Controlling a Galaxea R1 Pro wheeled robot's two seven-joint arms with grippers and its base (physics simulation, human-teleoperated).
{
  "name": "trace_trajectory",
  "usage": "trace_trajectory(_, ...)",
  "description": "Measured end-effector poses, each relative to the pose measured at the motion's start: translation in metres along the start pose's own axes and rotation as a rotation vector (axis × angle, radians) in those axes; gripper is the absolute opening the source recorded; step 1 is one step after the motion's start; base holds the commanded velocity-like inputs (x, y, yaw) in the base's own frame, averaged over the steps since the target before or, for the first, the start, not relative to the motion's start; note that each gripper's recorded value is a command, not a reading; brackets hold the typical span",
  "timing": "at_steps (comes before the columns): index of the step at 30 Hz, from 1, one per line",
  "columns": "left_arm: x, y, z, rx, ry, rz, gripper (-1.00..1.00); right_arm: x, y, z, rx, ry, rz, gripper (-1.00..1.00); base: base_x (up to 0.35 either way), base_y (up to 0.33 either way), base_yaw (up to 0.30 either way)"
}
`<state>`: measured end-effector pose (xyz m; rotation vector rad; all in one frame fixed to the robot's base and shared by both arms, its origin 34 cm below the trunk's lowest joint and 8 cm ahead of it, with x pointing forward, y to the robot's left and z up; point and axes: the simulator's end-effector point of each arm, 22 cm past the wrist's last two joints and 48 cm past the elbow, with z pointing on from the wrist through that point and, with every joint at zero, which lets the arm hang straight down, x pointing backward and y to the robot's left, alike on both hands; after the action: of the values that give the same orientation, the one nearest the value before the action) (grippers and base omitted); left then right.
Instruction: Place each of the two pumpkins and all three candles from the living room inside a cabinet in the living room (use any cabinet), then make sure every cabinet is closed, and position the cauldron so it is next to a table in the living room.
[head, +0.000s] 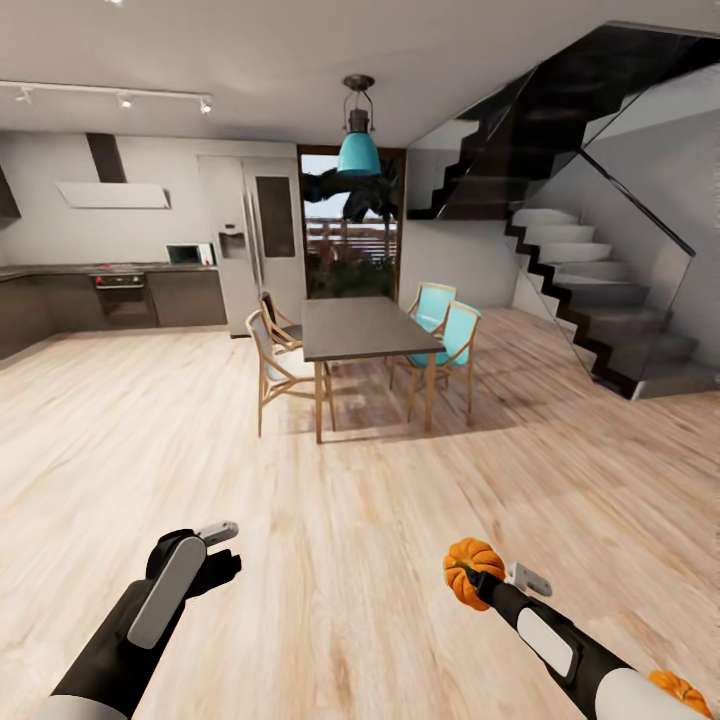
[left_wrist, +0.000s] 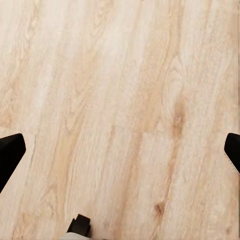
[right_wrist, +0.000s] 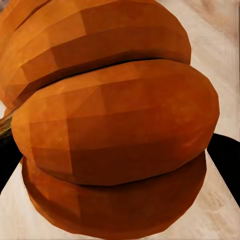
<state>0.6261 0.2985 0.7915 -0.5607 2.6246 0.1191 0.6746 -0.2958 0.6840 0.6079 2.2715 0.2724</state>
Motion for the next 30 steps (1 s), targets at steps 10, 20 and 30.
trace_trajectory(10,0.0014,0.0006,0.0023,-0.003,0.005,0.001,1.0,-0.0002,-0.0011,0.0012,-0.001,-0.004,-0.001,-1.0,0.34,0.0,-0.126)
trace_trajectory(20,0.0014,0.0005,0.0028,-0.003,0.005,0.001,1.0,-0.0001,-0.0027,0.0016,0.001,-0.002,0.001,-1.0,0.201,0.0,-0.285)
trace_trajectory(30,0.0014,0.0005,0.0026,-0.003,0.005,0.001,1.0,0.0008,-0.0027,0.0014,0.001,0.002,0.03,-1.0,0.075,0.0,-0.29)
